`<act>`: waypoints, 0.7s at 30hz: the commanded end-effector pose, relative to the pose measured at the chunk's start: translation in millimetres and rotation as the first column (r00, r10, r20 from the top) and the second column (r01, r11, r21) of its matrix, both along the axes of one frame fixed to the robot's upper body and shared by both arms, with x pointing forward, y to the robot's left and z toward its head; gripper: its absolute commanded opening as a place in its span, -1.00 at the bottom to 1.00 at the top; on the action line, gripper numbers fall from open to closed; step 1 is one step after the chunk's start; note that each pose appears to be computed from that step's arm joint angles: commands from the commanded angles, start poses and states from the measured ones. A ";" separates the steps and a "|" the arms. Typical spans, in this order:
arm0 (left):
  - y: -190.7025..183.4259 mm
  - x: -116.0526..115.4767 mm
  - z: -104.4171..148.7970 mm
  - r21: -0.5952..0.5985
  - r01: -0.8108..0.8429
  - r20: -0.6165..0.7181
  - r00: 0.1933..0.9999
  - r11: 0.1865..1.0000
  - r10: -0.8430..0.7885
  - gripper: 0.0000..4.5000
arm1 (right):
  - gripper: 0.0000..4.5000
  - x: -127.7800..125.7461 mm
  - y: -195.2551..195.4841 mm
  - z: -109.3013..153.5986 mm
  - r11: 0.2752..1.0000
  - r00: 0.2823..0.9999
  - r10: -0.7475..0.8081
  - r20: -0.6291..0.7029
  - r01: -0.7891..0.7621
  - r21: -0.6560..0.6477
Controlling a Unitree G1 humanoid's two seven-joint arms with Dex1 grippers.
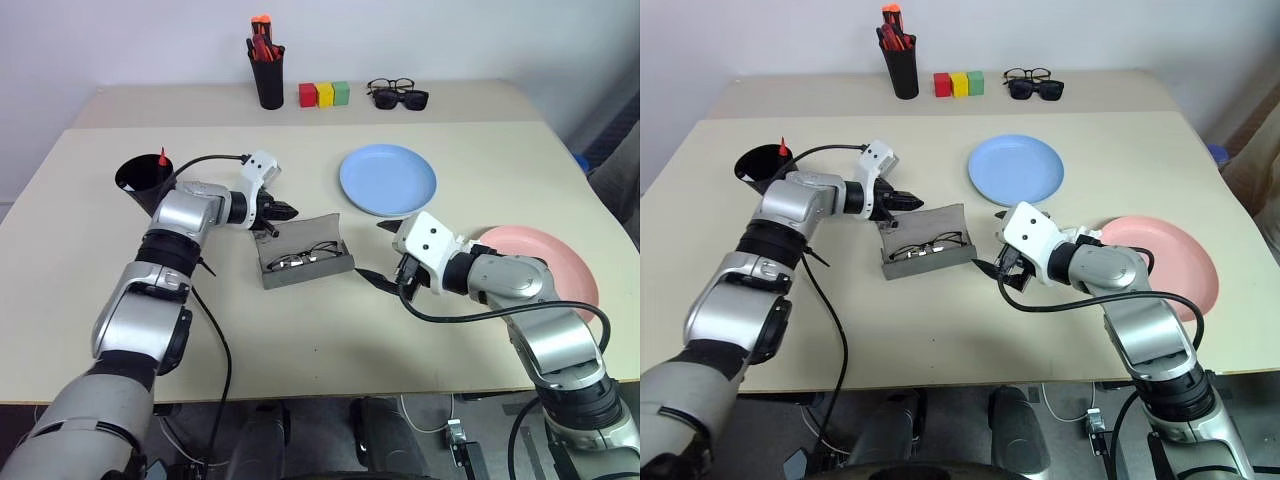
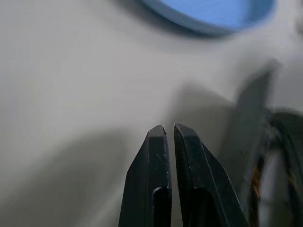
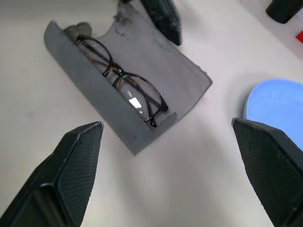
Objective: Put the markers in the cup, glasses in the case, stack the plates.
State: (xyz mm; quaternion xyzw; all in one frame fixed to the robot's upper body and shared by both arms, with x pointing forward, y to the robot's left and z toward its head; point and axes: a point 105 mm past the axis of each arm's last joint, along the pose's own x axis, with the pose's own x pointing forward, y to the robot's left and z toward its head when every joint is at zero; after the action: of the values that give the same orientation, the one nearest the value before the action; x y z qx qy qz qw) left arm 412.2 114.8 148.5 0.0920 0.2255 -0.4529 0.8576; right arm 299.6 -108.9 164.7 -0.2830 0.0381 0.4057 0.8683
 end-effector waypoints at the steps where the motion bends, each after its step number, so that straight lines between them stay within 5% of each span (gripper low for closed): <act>1: 2.1 -18.4 11.8 0.004 0.110 0.041 0.993 0.994 -0.110 -0.89 | 0.99 6.9 -3.8 12.7 0.999 0.997 -0.042 0.068 0.042 0.013; 12: 0.9 -90.1 -2.2 0.078 0.298 0.061 0.951 0.952 -0.302 -0.89 | 0.99 56.1 -23.5 9.8 0.979 0.975 -0.199 0.096 0.202 -0.020; 17: 3.2 -104.3 -12.3 0.152 0.324 0.090 0.937 0.934 -0.339 -0.89 | 0.99 79.0 -29.0 -0.7 0.964 0.964 -0.239 0.116 0.250 -0.092; 21: 4.5 -98.6 4.3 0.045 0.258 0.204 0.944 0.965 -0.261 -0.89 | 0.99 97.4 -27.8 -12.2 0.950 0.960 -0.223 0.171 0.253 -0.184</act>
State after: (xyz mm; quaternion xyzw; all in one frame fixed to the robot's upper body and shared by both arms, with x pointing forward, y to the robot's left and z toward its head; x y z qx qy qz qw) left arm 310.9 118.3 135.7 0.1819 0.1652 -0.5571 0.7933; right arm 390.3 -141.7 140.8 -0.3718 0.0804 0.2759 0.8827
